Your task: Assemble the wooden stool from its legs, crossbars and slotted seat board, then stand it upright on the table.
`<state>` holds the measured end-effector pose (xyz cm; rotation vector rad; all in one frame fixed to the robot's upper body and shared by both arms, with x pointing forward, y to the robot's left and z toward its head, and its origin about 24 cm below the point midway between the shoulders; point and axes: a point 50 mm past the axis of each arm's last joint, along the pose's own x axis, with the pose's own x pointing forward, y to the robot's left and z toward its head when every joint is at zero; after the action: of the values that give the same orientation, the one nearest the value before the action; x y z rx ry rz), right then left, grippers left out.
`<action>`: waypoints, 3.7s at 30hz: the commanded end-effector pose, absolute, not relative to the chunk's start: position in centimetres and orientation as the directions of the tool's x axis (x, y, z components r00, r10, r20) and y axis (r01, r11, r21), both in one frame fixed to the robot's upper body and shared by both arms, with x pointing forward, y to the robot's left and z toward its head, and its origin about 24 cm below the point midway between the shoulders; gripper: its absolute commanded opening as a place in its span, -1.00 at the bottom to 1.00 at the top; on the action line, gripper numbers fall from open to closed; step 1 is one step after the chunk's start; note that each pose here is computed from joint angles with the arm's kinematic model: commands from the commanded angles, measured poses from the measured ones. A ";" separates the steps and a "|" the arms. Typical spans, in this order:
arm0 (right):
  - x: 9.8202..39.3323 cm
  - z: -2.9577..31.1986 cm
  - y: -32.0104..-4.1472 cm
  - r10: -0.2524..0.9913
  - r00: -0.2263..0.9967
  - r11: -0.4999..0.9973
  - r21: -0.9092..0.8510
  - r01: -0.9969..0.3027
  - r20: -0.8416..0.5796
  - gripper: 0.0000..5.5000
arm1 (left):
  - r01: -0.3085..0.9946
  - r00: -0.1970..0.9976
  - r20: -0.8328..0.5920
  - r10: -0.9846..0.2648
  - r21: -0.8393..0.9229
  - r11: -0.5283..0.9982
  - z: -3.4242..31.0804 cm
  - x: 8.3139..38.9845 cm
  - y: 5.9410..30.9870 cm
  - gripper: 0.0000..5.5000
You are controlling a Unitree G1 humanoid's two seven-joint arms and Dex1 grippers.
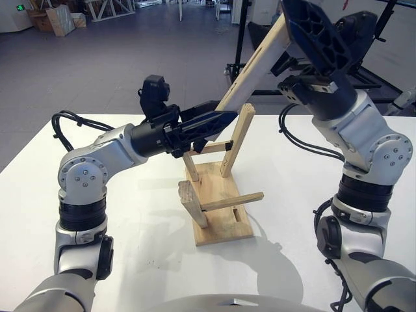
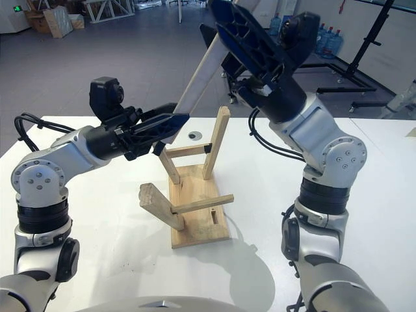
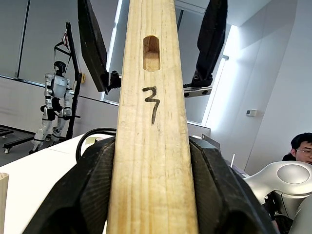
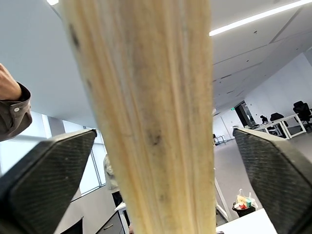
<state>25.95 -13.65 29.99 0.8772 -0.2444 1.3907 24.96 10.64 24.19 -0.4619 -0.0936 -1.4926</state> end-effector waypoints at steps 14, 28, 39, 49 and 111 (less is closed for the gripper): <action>25.6 30.6 -13.8 0.732 0.182 -0.096 0.364 -0.926 0.657 -0.19 | 0.978 0.097 0.306 -0.947 -0.207 0.033 23.4 24.8 10.7 -0.26; 25.9 28.3 -14.6 0.758 0.280 0.088 0.333 -0.939 0.589 -0.25 | 0.982 0.131 0.283 -0.950 -0.167 0.086 23.2 24.9 10.6 0.12; 25.2 24.6 -21.9 0.726 0.481 0.463 0.167 -0.870 0.492 -0.25 | 0.907 0.420 0.366 -0.831 -0.146 0.394 26.8 25.3 16.7 0.75; 23.3 18.0 -23.8 0.792 0.486 0.413 0.262 -0.872 0.369 -0.25 | 0.797 0.601 0.260 -0.756 -0.266 0.542 23.5 26.2 19.2 0.75; 23.4 11.9 -18.2 0.957 0.143 0.149 -0.005 -0.989 0.251 -0.25 | 0.858 0.468 0.153 -0.871 -0.314 0.406 20.5 28.8 16.2 0.75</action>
<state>23.55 -18.46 11.73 0.2476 -0.2262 1.3998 28.81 16.40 20.20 -0.4010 0.0266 -1.0804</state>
